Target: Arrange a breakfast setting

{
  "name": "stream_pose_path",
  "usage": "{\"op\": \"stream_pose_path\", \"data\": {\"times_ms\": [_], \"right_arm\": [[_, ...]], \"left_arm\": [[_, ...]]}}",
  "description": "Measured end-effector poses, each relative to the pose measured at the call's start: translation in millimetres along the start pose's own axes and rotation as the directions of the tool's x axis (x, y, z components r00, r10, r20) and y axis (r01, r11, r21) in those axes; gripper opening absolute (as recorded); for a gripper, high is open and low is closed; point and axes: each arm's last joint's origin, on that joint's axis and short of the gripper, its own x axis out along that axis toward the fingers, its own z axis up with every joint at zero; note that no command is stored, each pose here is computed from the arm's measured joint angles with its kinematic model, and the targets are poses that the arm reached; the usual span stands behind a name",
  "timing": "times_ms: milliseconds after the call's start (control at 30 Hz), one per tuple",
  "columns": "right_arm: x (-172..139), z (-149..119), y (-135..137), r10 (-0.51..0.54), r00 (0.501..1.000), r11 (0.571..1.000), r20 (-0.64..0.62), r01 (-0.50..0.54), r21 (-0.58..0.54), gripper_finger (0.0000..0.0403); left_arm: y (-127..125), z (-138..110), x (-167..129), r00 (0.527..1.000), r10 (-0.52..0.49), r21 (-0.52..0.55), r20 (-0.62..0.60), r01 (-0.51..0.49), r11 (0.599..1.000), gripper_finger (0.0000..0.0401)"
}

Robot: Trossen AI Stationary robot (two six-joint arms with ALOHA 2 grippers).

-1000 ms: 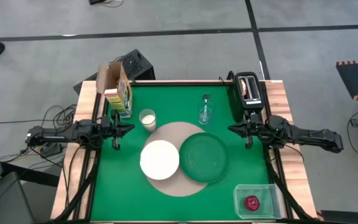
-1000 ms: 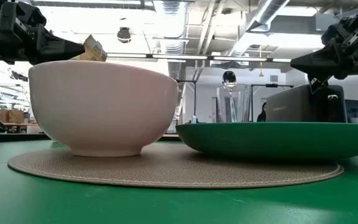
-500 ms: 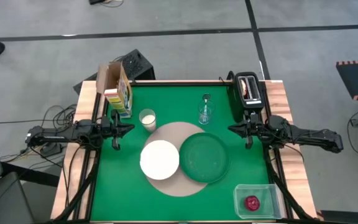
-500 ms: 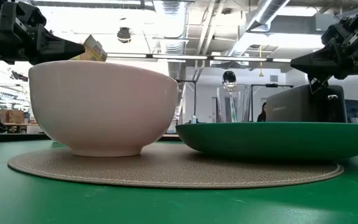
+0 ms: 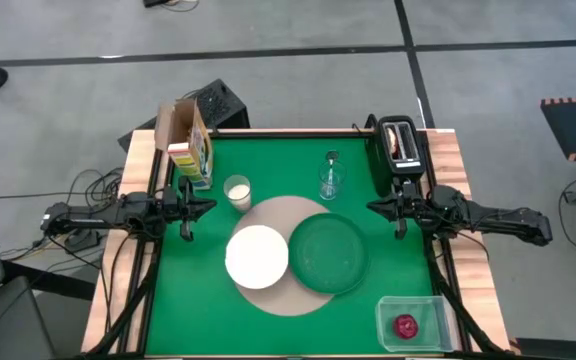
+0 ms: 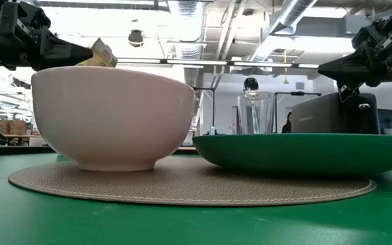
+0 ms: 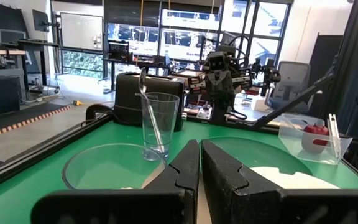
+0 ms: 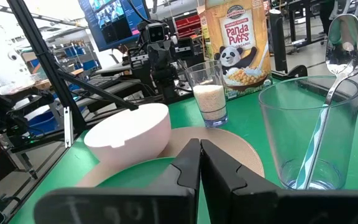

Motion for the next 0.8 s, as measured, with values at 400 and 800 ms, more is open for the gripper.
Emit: {"op": "stream_pose_path", "data": {"times_ms": [400, 800], "right_arm": [[0.0, 0.1, 0.0, 0.0, 1.0, 1.0, 0.0, 0.0, 0.0, 0.0042], [0.0, 0.0, 0.0, 0.0, 1.0, 1.0, 0.0, 0.0, 0.0, 0.0042]], "left_arm": [[0.0, 0.5, 0.0, 1.0, 0.0, -0.054, 0.006, 0.001, 0.999, 0.0004], [0.1, 3.7, -0.1, 0.999, 0.011, -0.13, 0.039, -0.006, 0.991, 0.0004]]}}
